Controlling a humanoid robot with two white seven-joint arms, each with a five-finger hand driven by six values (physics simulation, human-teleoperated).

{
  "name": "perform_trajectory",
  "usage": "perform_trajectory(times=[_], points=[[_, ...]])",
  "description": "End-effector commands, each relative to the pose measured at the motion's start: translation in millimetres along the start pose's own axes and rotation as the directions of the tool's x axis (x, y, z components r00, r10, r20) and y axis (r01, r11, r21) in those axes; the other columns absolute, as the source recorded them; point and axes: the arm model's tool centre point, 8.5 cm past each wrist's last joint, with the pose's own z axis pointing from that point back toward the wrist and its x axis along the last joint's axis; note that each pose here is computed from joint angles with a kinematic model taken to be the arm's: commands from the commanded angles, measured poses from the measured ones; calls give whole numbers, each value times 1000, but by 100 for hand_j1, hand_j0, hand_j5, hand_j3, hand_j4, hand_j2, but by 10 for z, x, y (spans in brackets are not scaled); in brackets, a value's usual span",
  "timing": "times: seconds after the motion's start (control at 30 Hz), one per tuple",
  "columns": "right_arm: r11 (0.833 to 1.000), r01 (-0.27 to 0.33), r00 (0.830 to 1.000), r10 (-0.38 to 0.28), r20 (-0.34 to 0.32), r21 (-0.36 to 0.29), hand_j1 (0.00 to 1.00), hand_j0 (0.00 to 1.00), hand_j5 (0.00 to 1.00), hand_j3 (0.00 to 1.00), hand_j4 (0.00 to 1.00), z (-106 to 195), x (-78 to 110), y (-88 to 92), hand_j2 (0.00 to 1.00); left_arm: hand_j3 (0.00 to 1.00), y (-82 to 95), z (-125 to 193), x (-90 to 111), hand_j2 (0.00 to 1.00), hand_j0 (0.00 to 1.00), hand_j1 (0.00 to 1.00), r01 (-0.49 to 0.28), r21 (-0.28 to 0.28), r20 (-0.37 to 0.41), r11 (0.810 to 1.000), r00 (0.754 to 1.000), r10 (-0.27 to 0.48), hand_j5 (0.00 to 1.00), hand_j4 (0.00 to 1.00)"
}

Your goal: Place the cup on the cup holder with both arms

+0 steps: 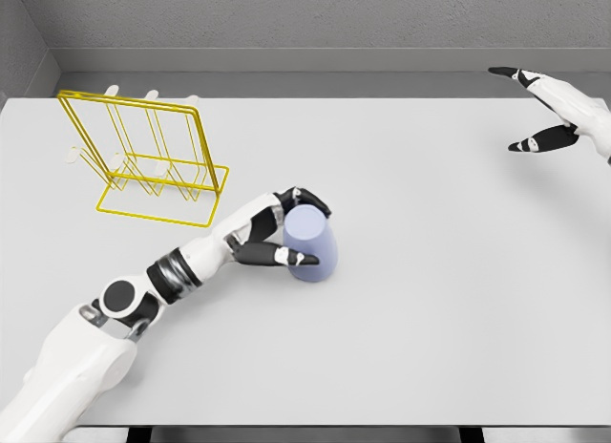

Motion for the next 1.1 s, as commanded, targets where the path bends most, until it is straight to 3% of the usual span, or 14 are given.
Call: perform_trajectory(times=[0.0,0.2,0.57,1.07], points=[[1000,5,1000,-5,0,-6,100,100,100,100,100,3,-1,-13,100,40,26,66,248,40,40,40,19,-22,45,1000,999,-18,40,40],[1000,5,1000,-5,0,-6,100,100,100,100,100,3,-1,-13,100,39,140,489,624,39,39,39,59,7,84,998,995,-59,39,39],[1000,6,1000,-6,1,-5,100,100,100,100,100,-2,3,-7,100,39,245,588,721,39,39,39,69,22,84,997,994,-71,39,39],[1000,9,1000,-9,5,-4,100,100,100,100,100,-18,14,7,100,39,603,837,1058,39,39,39,121,90,95,989,987,-129,39,39]])
